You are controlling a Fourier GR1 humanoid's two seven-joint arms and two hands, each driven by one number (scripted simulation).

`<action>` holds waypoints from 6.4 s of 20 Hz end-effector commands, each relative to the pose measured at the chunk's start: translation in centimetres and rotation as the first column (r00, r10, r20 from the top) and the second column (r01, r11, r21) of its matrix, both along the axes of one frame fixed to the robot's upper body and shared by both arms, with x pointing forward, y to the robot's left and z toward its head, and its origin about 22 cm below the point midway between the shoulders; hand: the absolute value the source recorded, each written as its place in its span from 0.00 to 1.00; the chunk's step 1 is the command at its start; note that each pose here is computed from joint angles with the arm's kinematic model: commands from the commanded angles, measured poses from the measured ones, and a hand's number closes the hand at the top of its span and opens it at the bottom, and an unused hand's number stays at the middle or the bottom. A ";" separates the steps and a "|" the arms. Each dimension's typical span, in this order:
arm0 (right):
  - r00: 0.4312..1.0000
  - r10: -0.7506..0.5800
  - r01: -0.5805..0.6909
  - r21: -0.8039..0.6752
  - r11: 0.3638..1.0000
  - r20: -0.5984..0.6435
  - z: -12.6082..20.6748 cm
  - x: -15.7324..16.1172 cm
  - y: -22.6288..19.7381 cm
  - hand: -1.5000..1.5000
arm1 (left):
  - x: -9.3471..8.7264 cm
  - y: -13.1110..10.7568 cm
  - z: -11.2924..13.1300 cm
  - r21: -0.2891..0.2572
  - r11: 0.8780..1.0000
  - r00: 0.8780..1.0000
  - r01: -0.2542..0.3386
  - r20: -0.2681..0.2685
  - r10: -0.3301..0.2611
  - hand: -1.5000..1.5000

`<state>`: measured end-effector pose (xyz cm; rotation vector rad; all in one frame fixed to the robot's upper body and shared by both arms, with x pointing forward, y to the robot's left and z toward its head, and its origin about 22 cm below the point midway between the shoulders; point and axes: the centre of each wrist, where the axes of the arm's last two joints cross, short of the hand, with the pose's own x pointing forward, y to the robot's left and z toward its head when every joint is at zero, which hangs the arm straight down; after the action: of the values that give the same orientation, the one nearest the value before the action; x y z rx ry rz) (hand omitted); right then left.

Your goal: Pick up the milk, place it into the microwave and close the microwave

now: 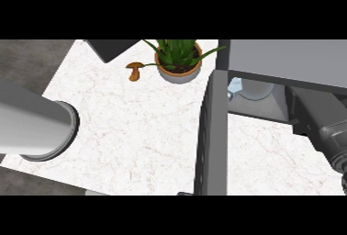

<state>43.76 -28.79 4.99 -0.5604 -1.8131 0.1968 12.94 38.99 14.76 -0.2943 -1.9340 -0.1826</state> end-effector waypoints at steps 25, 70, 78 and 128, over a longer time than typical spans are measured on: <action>0.997 -0.019 0.021 -0.035 0.999 0.070 3.2 2.3 7.8 0.00 | 0.9 -1.5 -3.7 0.002 0.997 0.990 0.071 -0.120 -0.070 0.00; 0.953 0.296 -0.230 0.479 0.847 -0.065 -20.6 -21.3 -0.5 0.00 | 8.6 -15.2 -12.1 0.218 0.864 0.875 0.453 -0.291 -0.385 1.00; 0.958 0.287 -0.244 0.473 0.847 -0.021 -18.3 -28.1 -6.5 0.00 | 11.7 -19.9 -14.0 0.273 0.834 0.874 0.480 -0.235 -0.426 1.00; 0.725 0.662 -0.666 0.438 0.604 0.189 4.2 -31.1 -2.6 0.00 | 18.7 -40.2 -10.1 0.270 0.957 0.992 0.109 -0.086 -0.089 1.00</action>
<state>12.44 -31.20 8.64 0.5144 -1.9140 0.2303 29.69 -0.99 3.00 -0.2254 -1.7696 -0.5452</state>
